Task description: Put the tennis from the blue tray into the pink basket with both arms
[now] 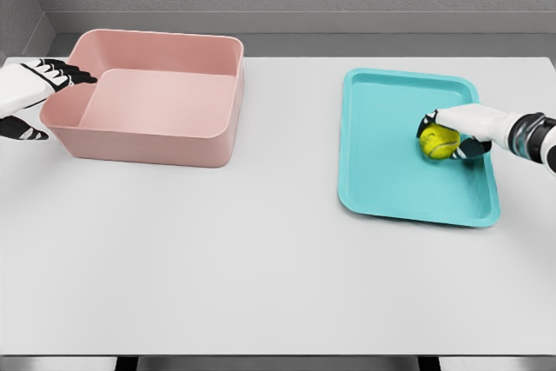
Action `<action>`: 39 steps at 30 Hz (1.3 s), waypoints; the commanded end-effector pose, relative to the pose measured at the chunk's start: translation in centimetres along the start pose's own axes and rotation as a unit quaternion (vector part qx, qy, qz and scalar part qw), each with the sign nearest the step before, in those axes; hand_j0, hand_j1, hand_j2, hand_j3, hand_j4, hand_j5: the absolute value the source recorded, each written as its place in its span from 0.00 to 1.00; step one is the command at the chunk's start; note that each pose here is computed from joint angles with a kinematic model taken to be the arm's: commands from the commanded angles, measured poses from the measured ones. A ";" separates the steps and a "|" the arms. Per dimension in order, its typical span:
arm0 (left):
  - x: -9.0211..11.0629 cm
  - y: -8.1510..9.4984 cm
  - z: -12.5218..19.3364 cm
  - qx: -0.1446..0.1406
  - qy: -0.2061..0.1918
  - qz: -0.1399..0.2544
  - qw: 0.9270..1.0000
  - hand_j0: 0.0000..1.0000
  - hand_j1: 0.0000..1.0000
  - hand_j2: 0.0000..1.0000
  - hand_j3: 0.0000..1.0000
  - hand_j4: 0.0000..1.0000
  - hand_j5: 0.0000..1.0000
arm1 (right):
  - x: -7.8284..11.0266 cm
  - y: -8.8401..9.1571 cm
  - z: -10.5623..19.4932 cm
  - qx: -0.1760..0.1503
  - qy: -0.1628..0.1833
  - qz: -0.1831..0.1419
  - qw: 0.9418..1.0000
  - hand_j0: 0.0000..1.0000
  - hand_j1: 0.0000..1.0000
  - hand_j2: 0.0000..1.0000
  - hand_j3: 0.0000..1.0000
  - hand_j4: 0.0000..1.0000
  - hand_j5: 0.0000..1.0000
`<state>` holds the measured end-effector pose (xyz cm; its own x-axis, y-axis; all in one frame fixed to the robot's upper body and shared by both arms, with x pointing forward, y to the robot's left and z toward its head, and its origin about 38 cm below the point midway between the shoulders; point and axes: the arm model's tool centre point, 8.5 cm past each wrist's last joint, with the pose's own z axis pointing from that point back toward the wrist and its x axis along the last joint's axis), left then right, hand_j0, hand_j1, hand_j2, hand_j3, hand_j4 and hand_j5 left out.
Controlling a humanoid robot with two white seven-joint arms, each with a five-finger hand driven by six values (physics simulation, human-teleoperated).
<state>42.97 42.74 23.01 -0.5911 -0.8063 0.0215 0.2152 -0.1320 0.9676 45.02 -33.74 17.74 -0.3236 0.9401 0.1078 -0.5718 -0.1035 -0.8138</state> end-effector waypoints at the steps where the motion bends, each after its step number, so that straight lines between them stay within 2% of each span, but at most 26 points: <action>1: -0.1 0.1 0.1 0.003 0.001 0.002 1.000 1.00 1.00 1.00 1.00 1.00 1.00 | 0.3 -0.3 0.3 -0.005 -0.005 0.004 1.000 0.57 0.57 0.57 0.57 0.57 0.57; 4: -0.1 0.1 0.1 0.003 0.001 0.002 1.000 1.00 1.00 1.00 1.00 1.00 1.00 | 0.7 -1.2 0.7 -0.015 -0.010 0.009 1.000 0.57 0.57 0.57 0.57 0.57 0.57; 12: 0.1 0.2 0.1 0.003 -0.001 0.000 1.000 1.00 1.00 1.00 1.00 1.00 1.00 | 5.6 -3.3 1.9 -0.047 -0.074 0.048 0.995 0.57 0.57 0.57 0.57 0.57 0.57; 17: 0.1 0.3 0.1 0.004 -0.001 0.000 1.000 1.00 1.00 1.00 1.00 1.00 1.00 | 7.7 -3.6 2.5 -0.055 -0.104 0.062 0.991 0.57 0.57 0.57 0.57 0.57 0.57; 21: 0.1 0.3 0.0 0.004 -0.002 0.000 1.000 1.00 1.00 1.00 1.00 1.00 1.00 | 9.0 -3.9 2.4 -0.060 -0.122 0.067 0.989 0.57 0.57 0.57 0.57 0.57 0.57; 24: 0.1 0.3 0.0 0.004 -0.002 0.000 1.000 1.00 1.00 1.00 1.00 1.00 1.00 | 9.1 -4.3 2.5 -0.064 -0.124 0.069 0.988 0.57 0.57 0.57 0.57 0.57 0.57; 27: 0.1 0.3 0.0 0.004 -0.002 0.000 1.000 1.00 1.00 1.00 1.00 1.00 1.00 | 10.4 -4.7 2.3 -0.070 -0.146 0.075 0.984 0.57 0.57 0.57 0.57 0.57 0.57; 30: 0.1 0.2 0.1 0.003 -0.001 0.000 1.000 1.00 1.00 1.00 1.00 1.00 1.00 | 11.6 -5.0 2.3 -0.076 -0.179 0.092 0.977 0.57 0.57 0.57 0.57 0.57 0.57; 31: 0.1 0.3 0.1 0.003 -0.001 0.000 1.000 1.00 1.00 1.00 1.00 1.00 1.00 | 11.8 -4.9 2.2 -0.076 -0.184 0.093 0.976 0.57 0.57 0.57 0.57 0.57 0.57; 34: 0.1 0.3 0.0 0.004 -0.002 0.000 1.000 1.00 1.00 1.00 1.00 1.00 1.00 | 13.3 -5.0 2.2 -0.079 -0.223 0.110 0.965 0.57 0.57 0.57 0.57 0.57 0.57; 38: 0.1 0.2 0.0 0.003 -0.002 0.001 1.000 1.00 1.00 1.00 1.00 1.00 1.00 | 15.0 -5.2 2.0 -0.085 -0.257 0.123 0.955 0.57 0.57 0.57 0.57 0.57 0.57; 39: 0.1 0.3 0.0 0.004 -0.002 0.000 1.000 1.00 1.00 1.00 1.00 1.00 1.00 | 15.6 -5.2 2.0 -0.086 -0.270 0.128 0.950 0.57 0.57 0.57 0.57 0.57 0.57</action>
<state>42.91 42.60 23.12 -0.5957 -0.8030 0.0197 0.2120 -0.1336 0.9681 41.78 -20.15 24.86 -0.7739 0.6208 0.1255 -0.3162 -0.2071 -0.9258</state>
